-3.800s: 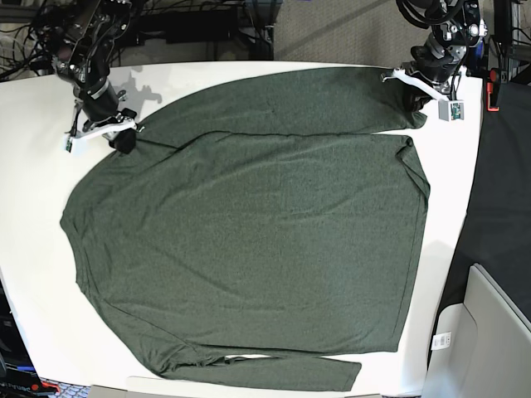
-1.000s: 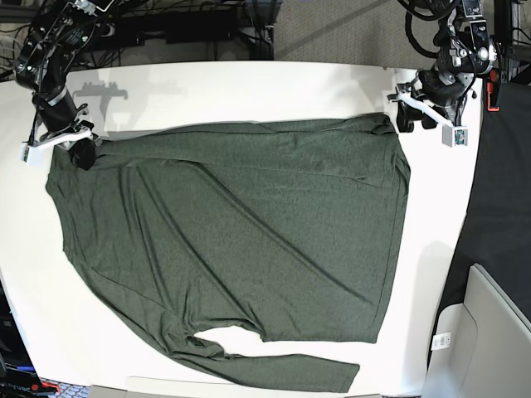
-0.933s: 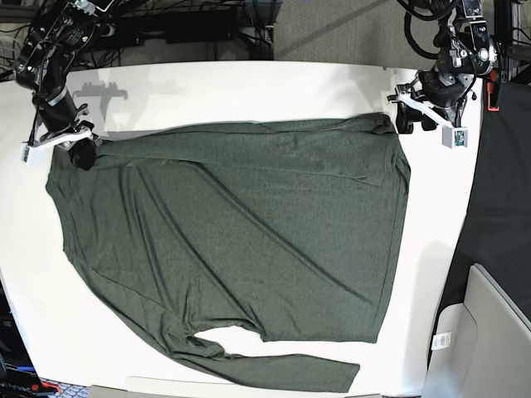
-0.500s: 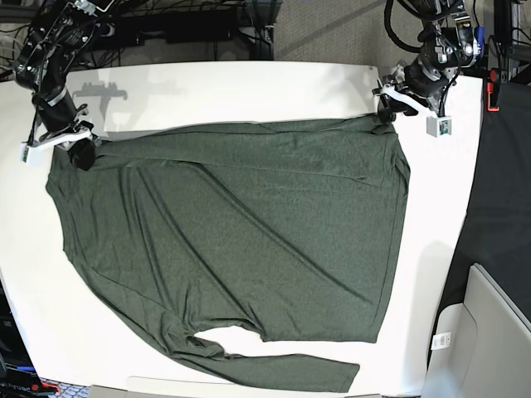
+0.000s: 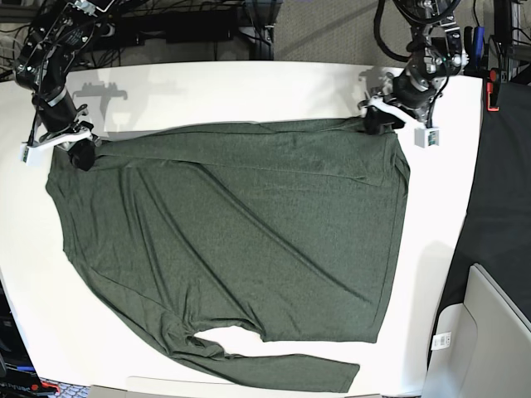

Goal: Fold the T-shirt properly
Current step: 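Lift the collar edge and pull it away from the hem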

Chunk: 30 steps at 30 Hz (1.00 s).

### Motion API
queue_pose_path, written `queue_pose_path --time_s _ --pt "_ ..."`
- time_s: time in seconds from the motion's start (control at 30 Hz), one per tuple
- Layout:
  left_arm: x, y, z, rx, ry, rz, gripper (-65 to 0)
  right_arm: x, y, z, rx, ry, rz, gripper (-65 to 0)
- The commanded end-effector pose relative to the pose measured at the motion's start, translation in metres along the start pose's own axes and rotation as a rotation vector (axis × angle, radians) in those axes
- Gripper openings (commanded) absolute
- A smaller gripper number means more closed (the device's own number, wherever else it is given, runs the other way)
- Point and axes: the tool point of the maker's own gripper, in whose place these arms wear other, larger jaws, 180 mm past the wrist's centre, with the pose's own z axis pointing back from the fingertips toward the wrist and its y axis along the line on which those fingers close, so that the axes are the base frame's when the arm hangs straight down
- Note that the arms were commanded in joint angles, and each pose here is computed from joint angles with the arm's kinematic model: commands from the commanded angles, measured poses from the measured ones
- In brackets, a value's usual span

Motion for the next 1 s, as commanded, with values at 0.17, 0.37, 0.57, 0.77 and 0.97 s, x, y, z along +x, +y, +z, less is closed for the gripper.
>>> queue_pose_path --time_s 0.17,0.37,0.57,0.77,0.97 --pt "0.004 -0.012 -0.009 -0.033 0.013 -0.012 -43.6 0.017 0.004 0.003 0.020 -0.054 0.019 -65.0" --pt "0.018 -0.006 -0.020 -0.027 -0.001 -0.001 -65.0 0.018 0.005 0.003 0.025 -0.058 0.016 -65.0" --pt "0.031 0.023 0.015 0.058 -0.074 0.011 -65.0 0.013 0.004 0.008 0.035 -0.050 0.000 -65.0" --pt "0.016 0.046 0.043 0.131 -0.067 0.014 -65.0 -0.003 -0.003 0.023 0.041 -0.012 -0.018 -65.0" --pt "-0.009 0.052 0.054 0.153 -0.014 0.011 -65.0 -0.012 0.004 0.047 0.054 0.007 0.010 -65.0"
